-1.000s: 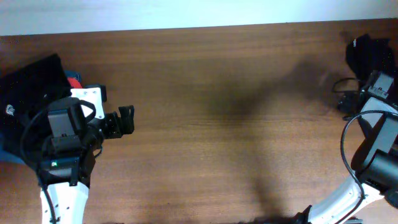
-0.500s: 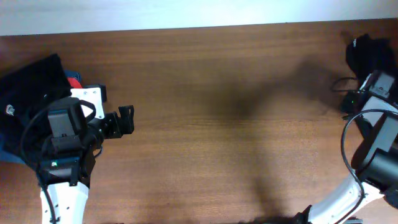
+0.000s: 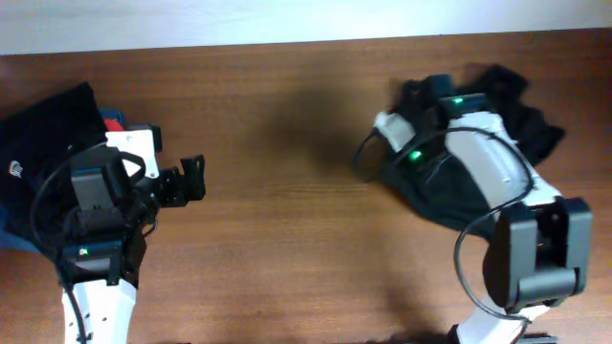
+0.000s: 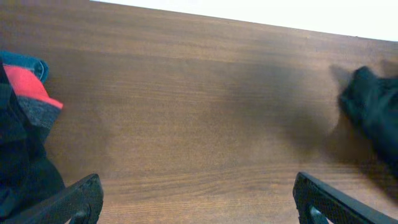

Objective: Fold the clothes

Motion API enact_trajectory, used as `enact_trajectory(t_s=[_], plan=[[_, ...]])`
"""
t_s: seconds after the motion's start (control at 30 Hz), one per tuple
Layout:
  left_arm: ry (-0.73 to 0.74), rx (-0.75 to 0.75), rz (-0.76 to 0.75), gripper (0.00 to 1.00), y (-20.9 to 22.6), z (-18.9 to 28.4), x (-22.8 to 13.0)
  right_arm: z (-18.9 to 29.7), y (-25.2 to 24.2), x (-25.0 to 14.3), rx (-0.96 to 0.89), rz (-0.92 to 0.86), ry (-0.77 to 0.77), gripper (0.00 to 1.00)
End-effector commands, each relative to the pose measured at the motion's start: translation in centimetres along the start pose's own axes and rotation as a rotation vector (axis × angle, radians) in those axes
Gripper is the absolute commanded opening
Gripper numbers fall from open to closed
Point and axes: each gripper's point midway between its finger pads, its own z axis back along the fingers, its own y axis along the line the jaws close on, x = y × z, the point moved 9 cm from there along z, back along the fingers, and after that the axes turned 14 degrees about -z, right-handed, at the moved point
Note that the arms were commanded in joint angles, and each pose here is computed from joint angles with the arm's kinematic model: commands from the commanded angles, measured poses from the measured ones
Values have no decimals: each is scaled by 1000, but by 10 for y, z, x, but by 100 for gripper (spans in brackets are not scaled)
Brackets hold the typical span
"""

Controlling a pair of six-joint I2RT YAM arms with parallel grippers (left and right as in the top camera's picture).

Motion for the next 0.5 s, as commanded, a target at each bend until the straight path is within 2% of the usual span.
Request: enact_trajectory(t_s=[0.0,0.1,0.2,0.3,0.37,0.4,0.43,0.47], plan=[[-36,-7,-9,97,-1,4,10,-4,17,-3,-25,96,55,4],[-65,-2,-16,97,0,4,15,-8,38,-13,54,119,130,4],[-92,2,-23,98,0,5,19,-6,69,-26,304,256,167,4],[-110,5,-28,98,1,5,22,-4,88,-39,396,308,244,4],[-120,6,-31,99,1,5,24,-6,94,-41,392,309,269,22],[-128,5,-33,99,1,5,25,-8,96,-42,381,296,281,35],[-134,1,-34,99,1,5,26,-8,96,-42,378,294,283,40],[-144,-8,-38,99,0,6,27,-8,95,-41,376,294,281,41]])
